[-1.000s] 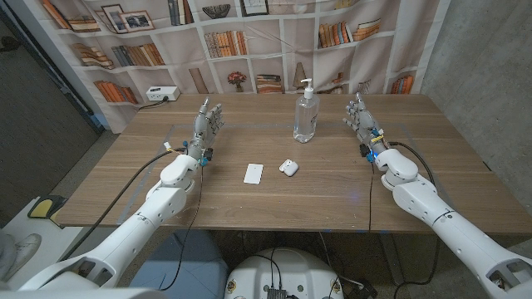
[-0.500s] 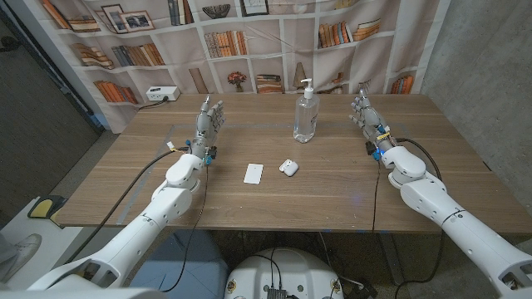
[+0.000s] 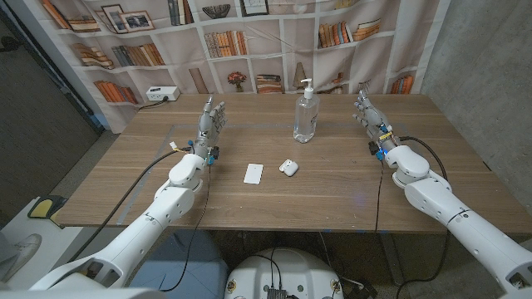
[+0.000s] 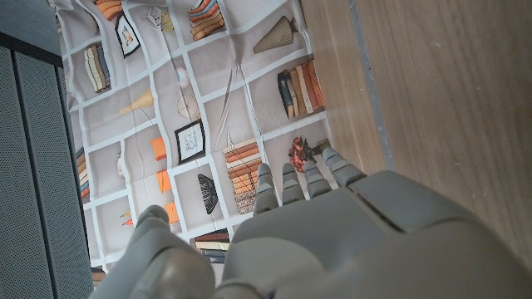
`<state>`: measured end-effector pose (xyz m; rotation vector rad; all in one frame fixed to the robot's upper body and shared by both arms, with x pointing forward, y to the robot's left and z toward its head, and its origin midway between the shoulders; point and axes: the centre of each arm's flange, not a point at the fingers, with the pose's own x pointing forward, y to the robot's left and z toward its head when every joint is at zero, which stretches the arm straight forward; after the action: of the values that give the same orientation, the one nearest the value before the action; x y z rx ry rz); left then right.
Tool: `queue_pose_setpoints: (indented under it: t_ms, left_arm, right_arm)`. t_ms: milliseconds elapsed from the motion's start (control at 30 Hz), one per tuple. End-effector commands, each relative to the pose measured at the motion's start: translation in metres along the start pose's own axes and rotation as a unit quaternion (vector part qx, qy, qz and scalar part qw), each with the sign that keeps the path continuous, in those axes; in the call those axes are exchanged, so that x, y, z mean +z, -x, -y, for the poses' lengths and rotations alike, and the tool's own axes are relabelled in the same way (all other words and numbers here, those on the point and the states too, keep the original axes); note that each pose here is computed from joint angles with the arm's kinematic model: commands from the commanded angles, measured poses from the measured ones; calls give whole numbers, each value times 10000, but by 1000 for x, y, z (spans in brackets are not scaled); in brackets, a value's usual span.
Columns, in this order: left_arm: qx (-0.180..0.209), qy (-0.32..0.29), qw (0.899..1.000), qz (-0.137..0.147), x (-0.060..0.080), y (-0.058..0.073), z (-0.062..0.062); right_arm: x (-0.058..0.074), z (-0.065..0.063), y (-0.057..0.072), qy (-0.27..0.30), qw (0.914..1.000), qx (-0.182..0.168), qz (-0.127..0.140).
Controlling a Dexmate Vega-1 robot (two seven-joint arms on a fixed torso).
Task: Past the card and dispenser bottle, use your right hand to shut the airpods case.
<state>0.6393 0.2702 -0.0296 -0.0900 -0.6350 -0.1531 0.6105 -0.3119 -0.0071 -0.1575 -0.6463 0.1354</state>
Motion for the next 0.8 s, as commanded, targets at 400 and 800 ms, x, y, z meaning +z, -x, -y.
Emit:
queue_pose_setpoints:
  t_ms: [400, 800]
  left_arm:
    - [-85, -72, 9999, -128, -2, -5, 0]
    - [-107, -98, 9997, -178, -3, -10, -3]
  right_arm:
    - [8, -7, 20, 544, 9984, 75, 103]
    - [4, -15, 32, 1051, 9945, 5, -23]
